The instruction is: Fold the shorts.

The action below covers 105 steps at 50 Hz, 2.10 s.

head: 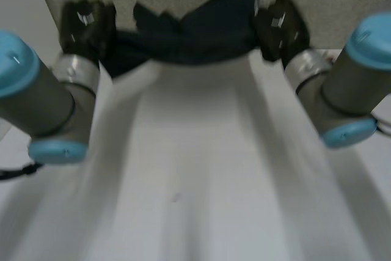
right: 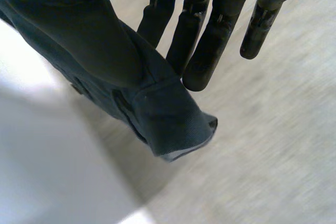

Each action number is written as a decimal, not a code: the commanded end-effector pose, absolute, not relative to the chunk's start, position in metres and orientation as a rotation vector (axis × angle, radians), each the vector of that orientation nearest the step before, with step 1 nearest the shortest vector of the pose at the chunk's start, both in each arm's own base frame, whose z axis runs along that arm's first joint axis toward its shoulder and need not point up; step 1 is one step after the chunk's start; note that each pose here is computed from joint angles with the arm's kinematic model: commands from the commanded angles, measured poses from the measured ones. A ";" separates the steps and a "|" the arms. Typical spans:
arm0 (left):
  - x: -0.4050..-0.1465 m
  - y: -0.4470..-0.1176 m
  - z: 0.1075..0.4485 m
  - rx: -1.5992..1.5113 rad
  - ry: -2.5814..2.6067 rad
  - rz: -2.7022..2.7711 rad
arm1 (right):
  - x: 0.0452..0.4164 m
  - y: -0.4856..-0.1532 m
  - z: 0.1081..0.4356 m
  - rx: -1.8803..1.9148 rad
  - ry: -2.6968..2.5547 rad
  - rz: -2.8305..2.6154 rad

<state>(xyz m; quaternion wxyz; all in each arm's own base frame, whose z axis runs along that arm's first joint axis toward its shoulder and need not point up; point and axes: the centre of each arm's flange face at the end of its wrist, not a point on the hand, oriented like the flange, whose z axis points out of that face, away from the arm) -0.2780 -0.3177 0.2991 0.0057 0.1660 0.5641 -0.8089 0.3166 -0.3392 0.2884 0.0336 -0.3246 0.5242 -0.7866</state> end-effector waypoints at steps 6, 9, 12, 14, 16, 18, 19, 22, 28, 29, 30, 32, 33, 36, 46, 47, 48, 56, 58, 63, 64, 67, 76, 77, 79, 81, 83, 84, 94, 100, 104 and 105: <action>-0.268 -0.292 0.124 0.781 2.244 -1.952 | 0.320 -0.311 0.129 -1.369 2.044 -1.898; -0.260 -0.278 0.126 0.808 2.295 -1.866 | 0.313 -0.299 0.127 -1.396 2.121 -1.772; -0.254 -0.266 0.137 0.825 2.326 -1.814 | 0.308 -0.290 0.135 -1.413 2.169 -1.688; -0.249 -0.252 0.146 0.844 2.364 -1.758 | 0.302 -0.279 0.147 -1.424 2.205 -1.617; -0.245 -0.243 0.151 0.859 2.386 -1.717 | 0.299 -0.272 0.154 -1.434 2.220 -1.583; -0.240 -0.228 0.162 0.884 2.414 -1.661 | 0.295 -0.264 0.164 -1.443 2.238 -1.544; -0.237 -0.223 0.164 0.889 2.428 -1.641 | 0.293 -0.260 0.166 -1.449 2.245 -1.527; -0.230 -0.207 0.169 0.919 2.463 -1.563 | 0.288 -0.248 0.175 -1.485 2.263 -1.462; -0.218 -0.170 0.172 1.009 2.543 -1.360 | 0.269 -0.210 0.179 -1.701 2.307 -1.161; -0.216 -0.164 0.172 1.026 2.557 -1.320 | 0.266 -0.204 0.179 -1.747 2.302 -1.115; -0.214 -0.158 0.172 1.047 2.567 -1.282 | 0.262 -0.198 0.179 -1.791 2.298 -1.073; -0.209 -0.145 0.175 1.096 2.587 -1.188 | 0.250 -0.187 0.180 -1.890 2.296 -0.977; -0.208 -0.142 0.175 1.105 2.592 -1.163 | 0.248 -0.186 0.181 -1.907 2.291 -0.965; -0.208 -0.139 0.177 1.129 2.602 -1.157 | 0.244 -0.188 0.181 -1.914 2.289 -1.001; -0.227 -0.165 0.195 1.114 2.550 -1.463 | 0.247 -0.192 0.165 -1.837 2.288 -1.132; -0.228 -0.168 0.198 1.106 2.534 -1.498 | 0.247 -0.192 0.164 -1.828 2.290 -1.140; -0.230 -0.172 0.200 1.095 2.516 -1.539 | 0.247 -0.193 0.164 -1.820 2.293 -1.147; -0.243 -0.220 0.226 0.949 2.284 -1.948 | 0.247 -0.194 0.158 -1.794 2.296 -1.189; -0.248 -0.238 0.224 0.934 2.241 -2.023 | 0.247 -0.194 0.157 -1.794 2.295 -1.194; -0.261 -0.267 0.204 0.984 2.251 -2.041 | 0.246 -0.194 0.156 -1.789 2.299 -1.189; -0.264 -0.275 0.197 0.998 2.258 -2.025 | 0.246 -0.194 0.155 -1.789 2.298 -1.191; -0.268 -0.286 0.191 1.002 2.266 -2.013 | 0.247 -0.193 0.154 -1.794 2.293 -1.196; -0.273 -0.315 0.156 1.009 2.344 -1.896 | 0.246 -0.194 0.149 -1.793 2.297 -1.187; -0.272 -0.316 0.155 1.007 2.351 -1.885 | 0.246 -0.194 0.149 -1.793 2.297 -1.187; -0.268 -0.319 0.151 0.996 2.371 -1.853 | 0.246 -0.195 0.149 -1.791 2.297 -1.192; -0.265 -0.321 0.150 0.986 2.379 -1.838 | 0.246 -0.195 0.149 -1.789 2.298 -1.191; -0.262 -0.321 0.149 0.977 2.387 -1.823 | 0.247 -0.195 0.150 -1.788 2.296 -1.198; -0.262 -0.321 0.147 0.977 2.391 -1.817 | 0.247 -0.196 0.150 -1.788 2.297 -1.203; -0.248 -0.324 0.150 0.811 2.346 -1.744 | 0.249 -0.201 0.154 -1.707 2.314 -1.257; -0.249 -0.314 0.154 0.828 2.353 -1.731 | 0.251 -0.201 0.154 -1.691 2.311 -1.262; -0.251 -0.304 0.177 0.823 2.324 -1.777 | 0.251 -0.200 0.154 -1.694 2.310 -1.262; -0.251 -0.301 0.181 0.825 2.320 -1.787 | 0.251 -0.200 0.154 -1.695 2.308 -1.261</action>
